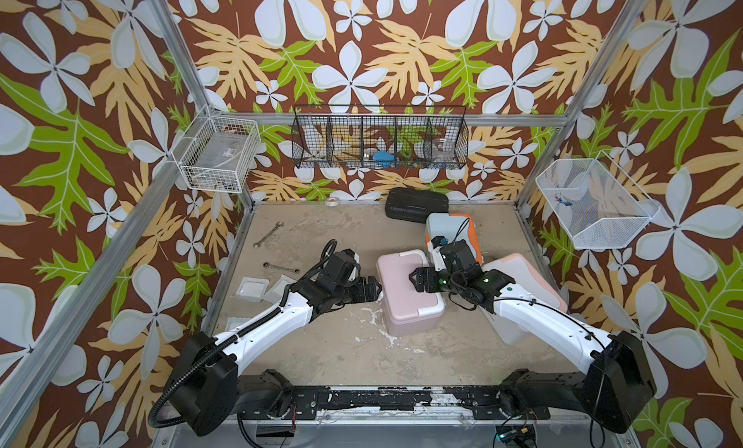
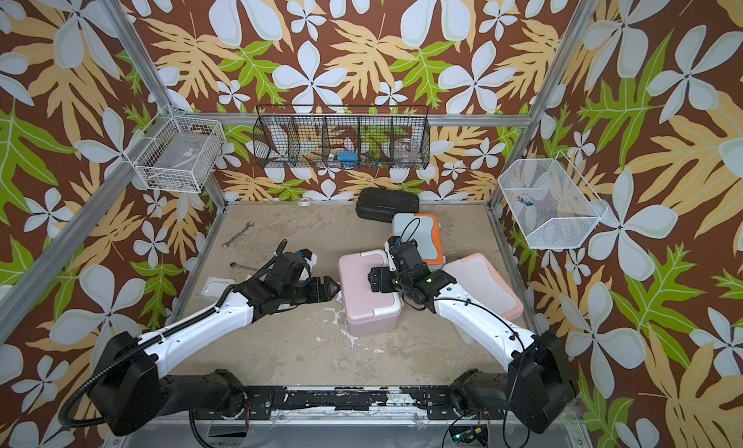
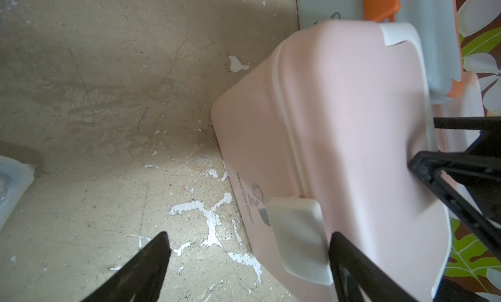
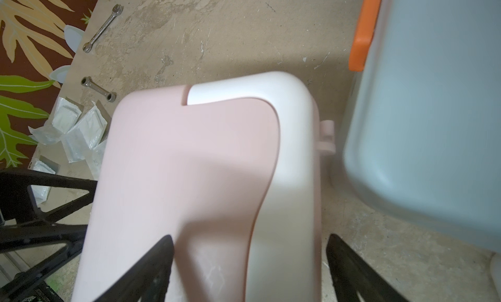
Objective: Open first aid kits and take out gauze
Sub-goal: Open the fastener of the first aid kit, then adjust the first aid kit at the center of the board.
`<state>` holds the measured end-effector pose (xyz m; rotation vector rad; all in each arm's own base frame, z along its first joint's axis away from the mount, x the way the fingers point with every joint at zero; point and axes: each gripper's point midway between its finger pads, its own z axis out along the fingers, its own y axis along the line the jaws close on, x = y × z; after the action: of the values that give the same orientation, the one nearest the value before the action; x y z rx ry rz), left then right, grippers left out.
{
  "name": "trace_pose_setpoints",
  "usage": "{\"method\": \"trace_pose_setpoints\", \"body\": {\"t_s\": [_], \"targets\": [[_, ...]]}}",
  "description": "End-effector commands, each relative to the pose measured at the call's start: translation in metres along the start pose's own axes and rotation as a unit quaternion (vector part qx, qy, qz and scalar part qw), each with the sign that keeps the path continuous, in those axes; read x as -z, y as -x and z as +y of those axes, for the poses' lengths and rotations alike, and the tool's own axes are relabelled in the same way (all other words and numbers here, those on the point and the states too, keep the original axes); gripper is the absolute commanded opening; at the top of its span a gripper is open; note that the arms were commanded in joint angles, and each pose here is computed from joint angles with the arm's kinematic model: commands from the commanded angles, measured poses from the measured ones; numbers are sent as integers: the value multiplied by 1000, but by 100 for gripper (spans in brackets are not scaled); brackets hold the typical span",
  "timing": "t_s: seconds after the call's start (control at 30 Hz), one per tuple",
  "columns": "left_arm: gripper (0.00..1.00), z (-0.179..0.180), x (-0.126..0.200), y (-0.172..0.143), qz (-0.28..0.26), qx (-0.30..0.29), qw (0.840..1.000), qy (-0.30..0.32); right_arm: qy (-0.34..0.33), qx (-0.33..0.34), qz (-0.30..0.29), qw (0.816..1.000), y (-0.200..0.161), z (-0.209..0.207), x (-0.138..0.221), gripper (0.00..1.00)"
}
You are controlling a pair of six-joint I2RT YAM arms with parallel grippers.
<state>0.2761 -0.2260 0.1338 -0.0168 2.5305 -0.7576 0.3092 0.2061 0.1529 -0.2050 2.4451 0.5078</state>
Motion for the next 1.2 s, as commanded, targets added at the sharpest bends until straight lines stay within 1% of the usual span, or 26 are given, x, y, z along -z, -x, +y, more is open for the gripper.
{"method": "trace_pose_setpoints", "body": {"t_s": [0.0,0.1,0.17,0.3,0.43,0.57,0.63,0.83,0.9,0.97,1.07,1.17], "targets": [[92,20,5,-10,3,-2,999,40,-66,14,91,994,-48,-31,0,87],[92,27,11,-14,-4,4,999,46,-65,12,93,993,-49,-31,-1,87],[91,24,15,-14,-7,9,999,36,-64,12,92,994,-47,-30,0,87],[90,-13,37,2,-25,10,999,-35,-54,12,88,995,-43,-25,3,86],[91,-54,56,18,-30,2,993,-112,-31,21,85,996,-41,-16,6,86],[92,-70,51,16,-5,2,989,-146,18,25,94,995,-48,-1,9,86],[92,-70,46,15,-2,5,989,-149,41,22,96,994,-53,5,13,85],[93,-64,37,15,4,2,991,-136,146,-2,92,985,-67,40,34,84],[93,-63,35,16,6,1,991,-133,164,-7,88,982,-69,47,41,84],[93,-63,34,17,6,-1,991,-131,155,-14,81,984,-67,44,45,84],[93,-58,34,18,6,0,992,-123,112,-22,63,992,-59,31,47,84],[93,-51,36,17,5,5,994,-112,82,-21,47,995,-47,23,49,84]]}}
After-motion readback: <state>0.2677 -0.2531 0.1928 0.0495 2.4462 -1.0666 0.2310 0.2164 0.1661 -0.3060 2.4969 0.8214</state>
